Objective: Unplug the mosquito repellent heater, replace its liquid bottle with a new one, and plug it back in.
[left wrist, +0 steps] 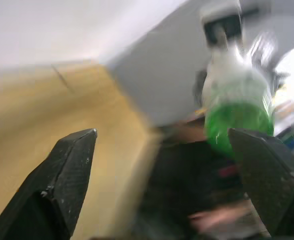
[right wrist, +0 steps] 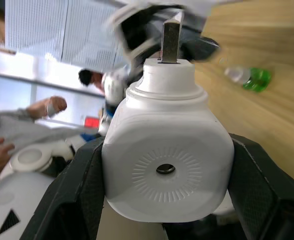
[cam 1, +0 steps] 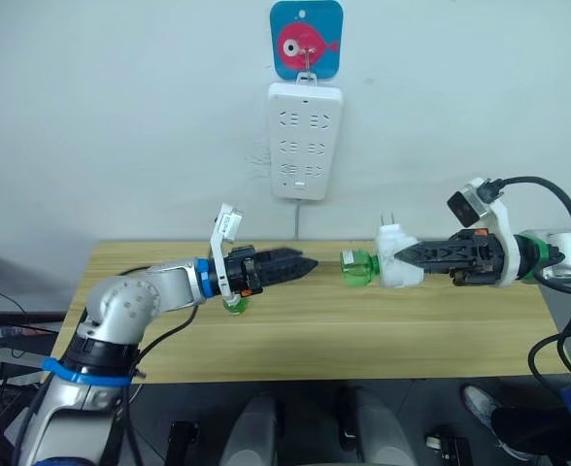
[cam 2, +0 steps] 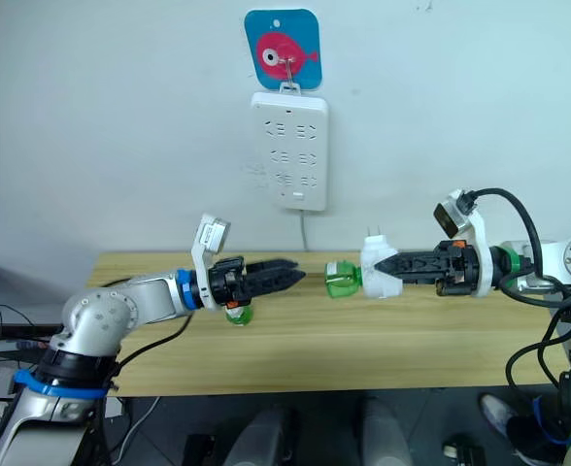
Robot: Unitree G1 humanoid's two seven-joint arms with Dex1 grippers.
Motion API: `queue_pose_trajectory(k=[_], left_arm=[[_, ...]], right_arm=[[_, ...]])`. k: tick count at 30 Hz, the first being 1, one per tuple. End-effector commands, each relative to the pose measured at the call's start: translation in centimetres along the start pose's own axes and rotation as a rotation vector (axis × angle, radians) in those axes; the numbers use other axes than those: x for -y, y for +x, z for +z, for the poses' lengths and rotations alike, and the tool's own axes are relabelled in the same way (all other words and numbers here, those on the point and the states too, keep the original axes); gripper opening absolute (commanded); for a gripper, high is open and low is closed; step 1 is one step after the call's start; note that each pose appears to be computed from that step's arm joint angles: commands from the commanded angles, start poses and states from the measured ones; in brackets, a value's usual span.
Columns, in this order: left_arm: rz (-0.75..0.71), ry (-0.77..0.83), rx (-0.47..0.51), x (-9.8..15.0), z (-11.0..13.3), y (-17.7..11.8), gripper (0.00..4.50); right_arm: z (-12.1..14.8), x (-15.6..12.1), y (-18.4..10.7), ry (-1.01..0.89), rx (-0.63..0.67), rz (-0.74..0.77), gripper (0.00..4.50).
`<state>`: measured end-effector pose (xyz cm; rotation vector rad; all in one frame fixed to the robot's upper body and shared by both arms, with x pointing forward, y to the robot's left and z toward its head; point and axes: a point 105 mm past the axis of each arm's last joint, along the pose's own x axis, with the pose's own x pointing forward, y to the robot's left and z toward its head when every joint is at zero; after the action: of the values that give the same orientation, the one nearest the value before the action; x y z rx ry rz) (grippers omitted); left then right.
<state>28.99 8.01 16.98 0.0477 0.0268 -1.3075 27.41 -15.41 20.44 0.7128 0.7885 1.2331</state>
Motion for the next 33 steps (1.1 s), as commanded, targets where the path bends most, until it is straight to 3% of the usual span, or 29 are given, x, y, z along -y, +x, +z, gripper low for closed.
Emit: queue_pose_trajectory(k=[1,6,10,18,32,33], left_arm=[[-0.082,0.610,-0.065,1.2,-0.9,1.0,4.48],[0.017,1.134,0.130,0.9,1.5,1.3,4.48],[0.014,1.307,0.213,1.5,1.6,1.5,4.48],[0.021,1.436,0.306,1.7,2.5,2.6,4.48],[-0.018,1.471,0.373,2.7,2.8,3.5,4.48],[-0.019,1.471,0.376,2.8,2.8,3.4,4.10]], right_arm=[[1.1,-1.0,-0.3,-0.038,0.028,0.022,2.97],[1.6,-1.0,-0.1,-0.037,0.037,0.026,2.97],[1.2,-1.2,0.4,-0.042,0.015,0.042,2.97],[0.5,-1.4,1.2,-0.046,-0.018,0.067,2.97],[0.0,-1.5,2.0,-0.047,-0.029,0.085,2.97],[0.0,-1.6,2.0,-0.046,-0.030,0.087,2.97]])
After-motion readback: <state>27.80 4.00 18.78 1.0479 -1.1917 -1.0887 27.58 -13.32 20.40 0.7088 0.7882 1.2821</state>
